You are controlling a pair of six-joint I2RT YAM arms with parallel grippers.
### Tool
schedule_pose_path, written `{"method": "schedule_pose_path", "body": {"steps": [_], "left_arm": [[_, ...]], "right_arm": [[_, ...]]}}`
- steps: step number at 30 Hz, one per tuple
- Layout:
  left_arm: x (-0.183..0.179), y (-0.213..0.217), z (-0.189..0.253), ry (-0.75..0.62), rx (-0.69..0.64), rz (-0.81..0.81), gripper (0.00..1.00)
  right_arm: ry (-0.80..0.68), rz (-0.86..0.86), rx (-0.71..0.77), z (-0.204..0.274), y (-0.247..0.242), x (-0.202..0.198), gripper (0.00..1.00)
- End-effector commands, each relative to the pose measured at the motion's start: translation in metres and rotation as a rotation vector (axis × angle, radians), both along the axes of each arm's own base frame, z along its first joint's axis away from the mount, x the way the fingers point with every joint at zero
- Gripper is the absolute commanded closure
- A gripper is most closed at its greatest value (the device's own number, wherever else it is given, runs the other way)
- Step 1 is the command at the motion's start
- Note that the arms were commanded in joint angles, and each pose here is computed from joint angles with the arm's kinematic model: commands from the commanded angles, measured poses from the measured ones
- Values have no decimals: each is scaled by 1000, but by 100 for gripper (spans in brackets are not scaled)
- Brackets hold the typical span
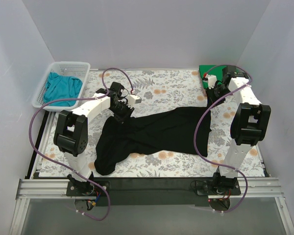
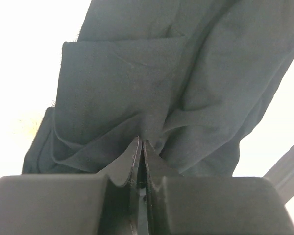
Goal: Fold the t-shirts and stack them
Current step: Flatten the tshirt out
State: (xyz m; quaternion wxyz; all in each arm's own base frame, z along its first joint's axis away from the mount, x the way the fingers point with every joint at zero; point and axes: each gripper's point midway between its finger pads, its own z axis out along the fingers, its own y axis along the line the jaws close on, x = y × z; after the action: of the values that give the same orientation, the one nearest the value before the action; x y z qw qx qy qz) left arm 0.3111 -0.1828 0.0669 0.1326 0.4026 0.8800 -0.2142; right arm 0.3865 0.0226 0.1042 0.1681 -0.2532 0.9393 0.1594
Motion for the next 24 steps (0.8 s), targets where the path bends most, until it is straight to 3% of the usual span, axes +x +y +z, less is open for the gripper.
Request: {"method": "schedule_pose_path", "body": {"steps": [1,2,6,11,19,24], "left_arm": [[6,-2,18,-45,-39,36,100],[11,-7,31,-47,-96,57,100],[66,45,106,-145,-264,324,100],[103,101,193,-380,-338,490,100],[103,126,305,-709,-471,631,100],[61,137,415,-1020,-541,676,100]], "right_arm": [[7,2,-3,0,-2,-2,99],[1,-1,-8,2,-4,-1,99],[-48,-26,-12,17,-14,8,99],[-190,-49,-37,64,-23,33,99],[-528,-64,-45,190,-23,54,99],[-844,-102,-73,307,-27,25,99]]}}
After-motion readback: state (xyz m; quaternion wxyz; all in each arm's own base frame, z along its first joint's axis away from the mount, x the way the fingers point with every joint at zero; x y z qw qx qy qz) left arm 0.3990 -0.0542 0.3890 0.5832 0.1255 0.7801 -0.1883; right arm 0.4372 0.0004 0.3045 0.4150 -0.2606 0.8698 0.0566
